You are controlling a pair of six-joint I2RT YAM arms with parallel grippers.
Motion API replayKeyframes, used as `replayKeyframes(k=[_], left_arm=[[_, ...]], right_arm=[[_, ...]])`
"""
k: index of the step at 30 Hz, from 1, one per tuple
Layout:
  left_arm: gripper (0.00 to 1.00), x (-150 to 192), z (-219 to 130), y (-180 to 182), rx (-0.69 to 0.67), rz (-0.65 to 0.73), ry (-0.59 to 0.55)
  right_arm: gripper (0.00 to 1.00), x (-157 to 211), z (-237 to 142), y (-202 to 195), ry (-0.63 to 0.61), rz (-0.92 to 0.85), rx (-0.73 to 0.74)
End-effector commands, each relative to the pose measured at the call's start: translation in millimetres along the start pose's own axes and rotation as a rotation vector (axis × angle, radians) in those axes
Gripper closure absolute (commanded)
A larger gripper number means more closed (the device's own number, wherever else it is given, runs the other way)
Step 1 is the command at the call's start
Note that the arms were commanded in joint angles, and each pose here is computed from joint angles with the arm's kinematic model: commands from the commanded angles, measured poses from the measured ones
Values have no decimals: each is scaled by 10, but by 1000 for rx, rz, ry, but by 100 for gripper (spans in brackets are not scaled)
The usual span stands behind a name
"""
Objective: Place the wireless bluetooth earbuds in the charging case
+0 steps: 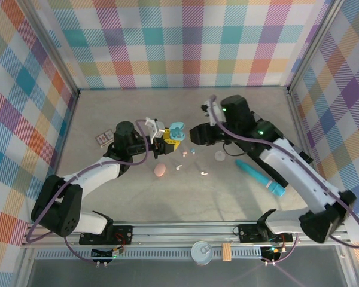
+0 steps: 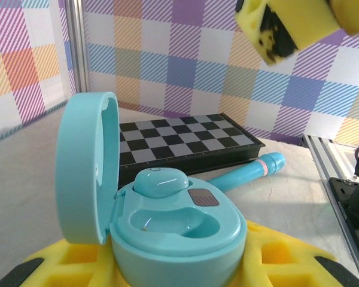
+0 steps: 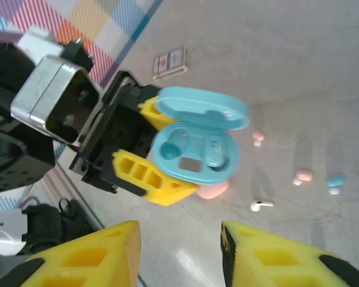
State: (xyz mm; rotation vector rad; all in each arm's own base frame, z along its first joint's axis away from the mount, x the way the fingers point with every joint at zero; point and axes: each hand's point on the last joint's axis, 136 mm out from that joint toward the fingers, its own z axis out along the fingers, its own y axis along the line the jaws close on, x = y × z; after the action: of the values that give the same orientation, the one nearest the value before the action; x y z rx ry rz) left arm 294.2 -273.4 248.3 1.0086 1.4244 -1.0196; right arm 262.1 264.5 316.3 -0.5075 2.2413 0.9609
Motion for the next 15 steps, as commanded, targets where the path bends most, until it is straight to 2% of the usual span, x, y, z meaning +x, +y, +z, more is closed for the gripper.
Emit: replayKeyframes(k=[1,4,7,12,15], left_arm=[[69,-126,-70,-24,-10,63,-40],[69,-144,-89,-47,-11,68,-43],[69,-169,-109,-67,-13,74,-46],[69,-188,-135,-99,-13,80,-49],[69,-198,-152,-119,-13,86,-53]], right_arm=[[61,-144,-32,-309,-111,165,-13],[61,-122,26,-748,-144,323,44],[62,-26,191,-1174,-119,464,117],[61,261,645,-1641,52,598,251],[61,430,941,-1796,135,603,320]])
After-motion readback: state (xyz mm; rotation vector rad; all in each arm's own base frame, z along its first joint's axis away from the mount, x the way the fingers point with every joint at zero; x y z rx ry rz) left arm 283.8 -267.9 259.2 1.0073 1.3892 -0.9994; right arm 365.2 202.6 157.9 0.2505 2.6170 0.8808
